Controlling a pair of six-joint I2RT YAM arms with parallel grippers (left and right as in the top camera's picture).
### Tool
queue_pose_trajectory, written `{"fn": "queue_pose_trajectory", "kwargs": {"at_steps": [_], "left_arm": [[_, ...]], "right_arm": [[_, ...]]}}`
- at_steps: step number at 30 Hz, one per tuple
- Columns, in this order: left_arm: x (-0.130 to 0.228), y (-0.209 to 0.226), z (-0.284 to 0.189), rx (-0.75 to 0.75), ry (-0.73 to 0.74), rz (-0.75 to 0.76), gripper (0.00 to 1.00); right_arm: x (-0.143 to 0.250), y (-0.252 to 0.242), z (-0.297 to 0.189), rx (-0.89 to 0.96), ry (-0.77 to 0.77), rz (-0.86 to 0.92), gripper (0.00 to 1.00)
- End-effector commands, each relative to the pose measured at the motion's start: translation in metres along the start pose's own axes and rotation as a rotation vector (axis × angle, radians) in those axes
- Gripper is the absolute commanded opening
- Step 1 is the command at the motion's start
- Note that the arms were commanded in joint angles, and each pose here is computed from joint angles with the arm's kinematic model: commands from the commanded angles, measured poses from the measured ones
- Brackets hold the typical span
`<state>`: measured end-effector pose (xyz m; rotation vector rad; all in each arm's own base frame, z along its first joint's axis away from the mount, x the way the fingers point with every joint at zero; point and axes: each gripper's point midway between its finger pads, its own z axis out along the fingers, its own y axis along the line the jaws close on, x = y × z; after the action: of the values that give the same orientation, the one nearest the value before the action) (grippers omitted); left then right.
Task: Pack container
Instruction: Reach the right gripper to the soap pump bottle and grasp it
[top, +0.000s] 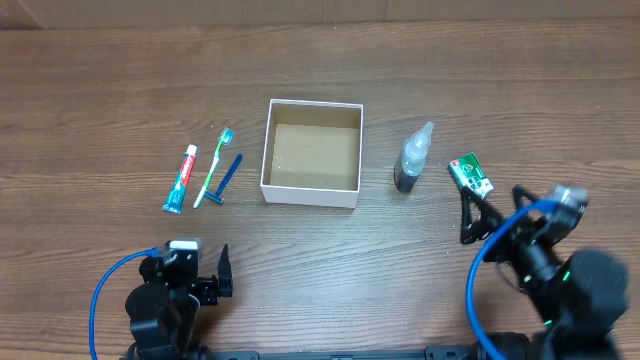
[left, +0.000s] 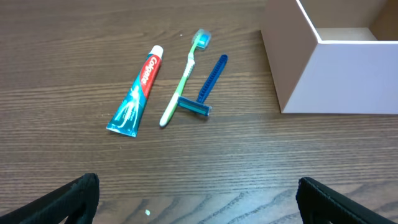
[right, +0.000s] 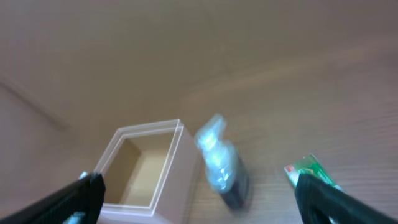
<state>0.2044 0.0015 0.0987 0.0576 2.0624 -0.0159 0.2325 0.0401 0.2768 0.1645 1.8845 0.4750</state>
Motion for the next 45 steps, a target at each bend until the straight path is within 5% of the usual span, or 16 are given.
{"fn": "queue_pose_trajectory", "kwargs": {"at_steps": [1, 8, 17, 23, 30, 34, 45], "left_arm": [[0.002, -0.004, 0.002, 0.02, -0.004, -0.021, 1.0], [0.002, -0.004, 0.002, 0.02, -0.004, -0.021, 1.0], [0.002, -0.004, 0.002, 0.02, -0.004, -0.021, 1.0], [0.002, -0.004, 0.002, 0.02, -0.004, -0.021, 1.0], [0.002, -0.004, 0.002, 0.02, -0.004, -0.021, 1.0], [0.002, -0.004, 0.002, 0.02, -0.004, -0.021, 1.0], [0.002, -0.004, 0.002, 0.02, -0.004, -0.021, 1.0]], "right_arm": [[-0.053, 0.011, 0.003, 0.077, 0.127, -0.113, 1.0], [-0.072, 0.035, 0.061, -0.014, 0.442, -0.018, 1.0], [0.026, -0.008, 0.161, 0.341, 0.755, -0.016, 1.0], [0.081, -0.031, 0.193, 0.417, 0.906, 0.034, 1.0], [0.104, -0.03, 0.208, 0.383, 0.963, 0.074, 0.81], [0.11, -0.022, 0.207, 0.351, 0.981, 0.086, 0.58], [0.09, -0.012, 0.196, 0.394, 0.935, 0.0, 0.39]]}}
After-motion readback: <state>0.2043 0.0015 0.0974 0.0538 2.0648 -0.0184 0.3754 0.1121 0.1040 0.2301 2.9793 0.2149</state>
